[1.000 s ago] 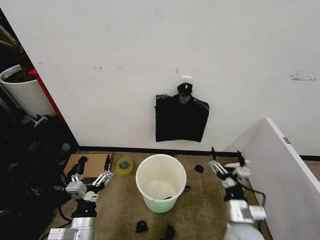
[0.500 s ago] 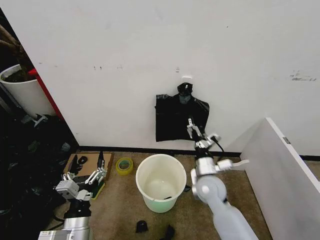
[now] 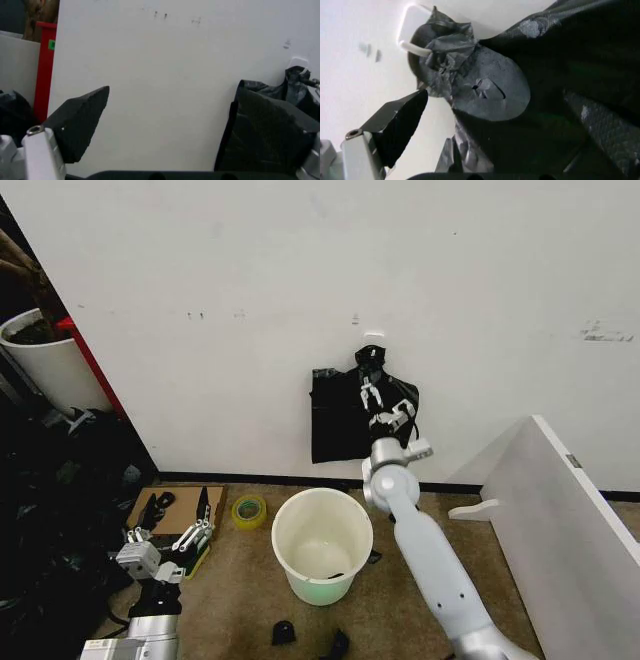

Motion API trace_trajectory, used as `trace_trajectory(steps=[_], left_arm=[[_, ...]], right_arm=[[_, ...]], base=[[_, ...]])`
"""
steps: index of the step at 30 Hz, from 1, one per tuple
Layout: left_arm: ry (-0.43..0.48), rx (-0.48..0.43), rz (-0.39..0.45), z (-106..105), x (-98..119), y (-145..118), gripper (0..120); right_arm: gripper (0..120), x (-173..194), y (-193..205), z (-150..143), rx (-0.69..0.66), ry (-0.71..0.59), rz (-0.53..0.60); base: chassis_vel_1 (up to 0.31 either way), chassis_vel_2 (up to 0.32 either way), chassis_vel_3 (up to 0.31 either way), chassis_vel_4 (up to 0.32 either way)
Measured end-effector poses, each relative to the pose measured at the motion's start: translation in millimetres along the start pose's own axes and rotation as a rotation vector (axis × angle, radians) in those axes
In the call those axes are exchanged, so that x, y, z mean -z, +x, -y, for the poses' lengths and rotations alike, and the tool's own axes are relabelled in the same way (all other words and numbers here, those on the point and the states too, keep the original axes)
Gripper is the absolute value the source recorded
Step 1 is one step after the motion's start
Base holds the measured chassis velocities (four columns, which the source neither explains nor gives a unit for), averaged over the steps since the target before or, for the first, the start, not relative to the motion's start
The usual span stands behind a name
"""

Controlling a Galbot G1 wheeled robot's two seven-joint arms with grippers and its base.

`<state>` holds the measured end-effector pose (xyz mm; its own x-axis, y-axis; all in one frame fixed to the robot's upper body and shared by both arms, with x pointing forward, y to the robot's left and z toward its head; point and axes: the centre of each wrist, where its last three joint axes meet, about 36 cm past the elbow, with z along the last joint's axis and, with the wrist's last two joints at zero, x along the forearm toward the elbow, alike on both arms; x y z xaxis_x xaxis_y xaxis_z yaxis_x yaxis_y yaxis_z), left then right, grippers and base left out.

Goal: Place the garbage bag over the trash bin.

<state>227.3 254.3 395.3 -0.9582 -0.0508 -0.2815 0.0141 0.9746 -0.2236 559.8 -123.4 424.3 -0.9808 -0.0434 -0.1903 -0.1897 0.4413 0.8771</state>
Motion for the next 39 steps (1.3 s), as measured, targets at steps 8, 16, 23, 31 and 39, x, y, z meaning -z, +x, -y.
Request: trace_trajectory(steps=[8,16,23,31,39], left_arm=[[-0.004,0.006,-0.009,-1,-6,2,100],[-0.005,0.009,-0.013,-2,-9,1,100],[-0.008,0.015,-0.019,-4,-15,3,100],[-0.009,0.019,-0.022,-6,-20,4,100],[-0.013,0.022,-0.025,-8,-24,6,100]], right_arm=[[100,-7,-9,2,-0.022,-0.011,0.008],[81,-10,-9,8,-0.016,-0.001,0.011],[53,-7,-10,11,-0.005,0.002,0.035],[23,-9,-4,14,0.005,0.022,0.04],[0,-7,2,12,0.016,0.024,0.05]], base=[[0.0,0.0,0.0,0.0],[0.0,0.0,0.0,0.0],[0.0,0.0,0.0,0.0],[0.0,0.0,0.0,0.0],[0.0,0.0,0.0,0.0]])
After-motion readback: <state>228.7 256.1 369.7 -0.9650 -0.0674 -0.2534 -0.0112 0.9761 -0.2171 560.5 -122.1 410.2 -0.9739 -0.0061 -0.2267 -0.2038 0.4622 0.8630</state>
